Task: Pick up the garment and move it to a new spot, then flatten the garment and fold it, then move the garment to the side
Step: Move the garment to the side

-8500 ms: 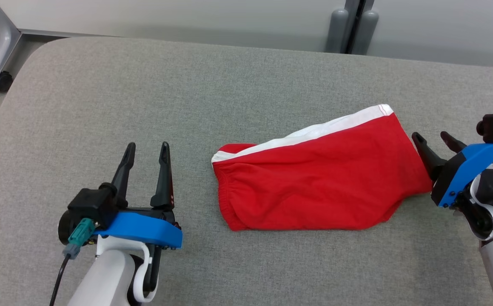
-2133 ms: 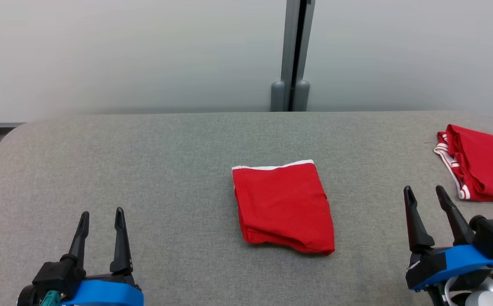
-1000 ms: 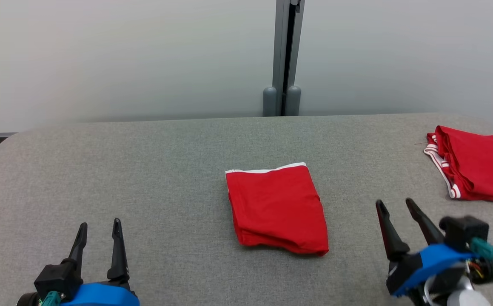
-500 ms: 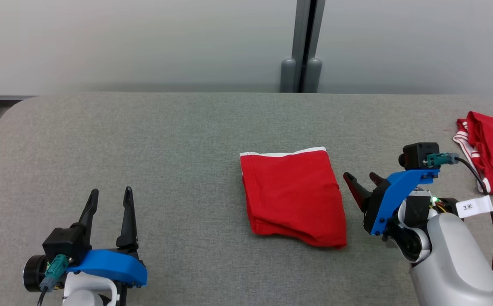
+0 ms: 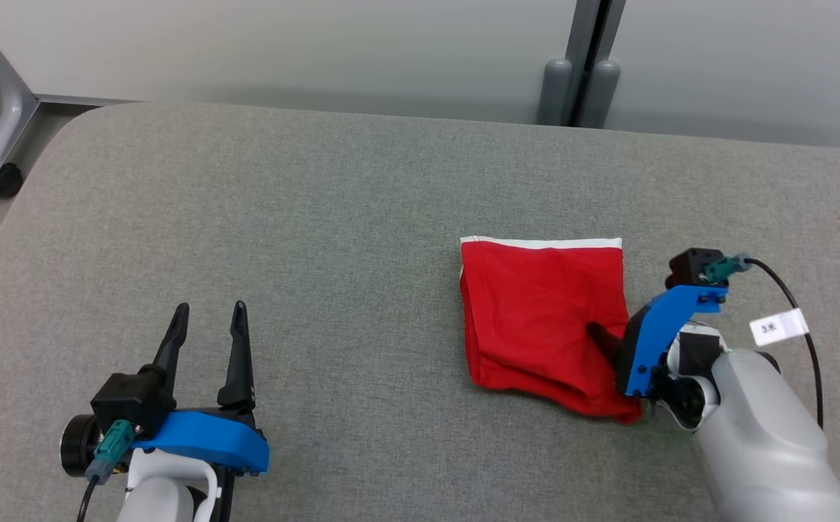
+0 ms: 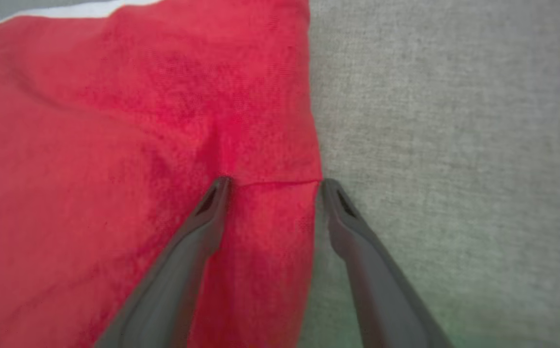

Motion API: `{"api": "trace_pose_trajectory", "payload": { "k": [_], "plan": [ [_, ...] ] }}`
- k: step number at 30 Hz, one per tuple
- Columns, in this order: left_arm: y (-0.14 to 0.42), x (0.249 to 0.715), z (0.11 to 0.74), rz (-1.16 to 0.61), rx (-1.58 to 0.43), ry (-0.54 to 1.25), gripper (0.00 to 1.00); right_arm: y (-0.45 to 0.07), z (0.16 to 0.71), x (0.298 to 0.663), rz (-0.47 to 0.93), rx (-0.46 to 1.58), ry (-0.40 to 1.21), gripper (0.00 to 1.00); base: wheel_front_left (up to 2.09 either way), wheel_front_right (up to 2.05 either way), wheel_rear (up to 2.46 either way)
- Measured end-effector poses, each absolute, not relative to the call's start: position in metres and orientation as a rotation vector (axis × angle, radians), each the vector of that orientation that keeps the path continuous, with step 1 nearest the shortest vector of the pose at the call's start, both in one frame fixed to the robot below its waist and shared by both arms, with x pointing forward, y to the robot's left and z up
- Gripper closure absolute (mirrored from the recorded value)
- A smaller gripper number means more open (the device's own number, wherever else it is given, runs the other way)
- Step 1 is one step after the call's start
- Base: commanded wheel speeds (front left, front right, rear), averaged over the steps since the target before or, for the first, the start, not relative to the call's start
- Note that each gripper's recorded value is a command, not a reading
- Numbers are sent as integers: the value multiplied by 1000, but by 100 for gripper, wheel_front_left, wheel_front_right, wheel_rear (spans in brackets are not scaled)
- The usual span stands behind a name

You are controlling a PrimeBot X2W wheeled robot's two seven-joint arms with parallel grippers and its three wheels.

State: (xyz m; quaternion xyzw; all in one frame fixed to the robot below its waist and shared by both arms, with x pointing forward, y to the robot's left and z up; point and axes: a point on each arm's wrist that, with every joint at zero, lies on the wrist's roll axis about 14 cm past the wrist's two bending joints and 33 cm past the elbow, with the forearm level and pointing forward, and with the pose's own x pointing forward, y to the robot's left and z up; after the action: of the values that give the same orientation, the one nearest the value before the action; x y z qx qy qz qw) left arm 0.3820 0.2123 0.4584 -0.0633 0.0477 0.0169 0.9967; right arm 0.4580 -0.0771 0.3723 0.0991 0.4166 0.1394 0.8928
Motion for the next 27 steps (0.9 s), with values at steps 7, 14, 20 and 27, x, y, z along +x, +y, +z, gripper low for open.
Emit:
{"api": "trace_pose_trajectory", "payload": {
  "k": [7, 14, 20, 27],
  "plan": [
    [202, 383, 458, 8, -139, 93, 0, -69, 376, 455, 336, 123, 877, 100, 0, 0, 0],
    [183, 393, 453, -40, -157, 98, 0, -82, 411, 492, 359, -122, 752, 100, 0, 0, 0],
    [162, 416, 450, -94, -188, 91, 0, -129, 459, 542, 322, -401, 608, 100, 0, 0, 0],
    [122, 453, 453, -198, -223, 52, 0, -221, 487, 560, 192, -594, 593, 100, 0, 0, 0]
  ]
}}
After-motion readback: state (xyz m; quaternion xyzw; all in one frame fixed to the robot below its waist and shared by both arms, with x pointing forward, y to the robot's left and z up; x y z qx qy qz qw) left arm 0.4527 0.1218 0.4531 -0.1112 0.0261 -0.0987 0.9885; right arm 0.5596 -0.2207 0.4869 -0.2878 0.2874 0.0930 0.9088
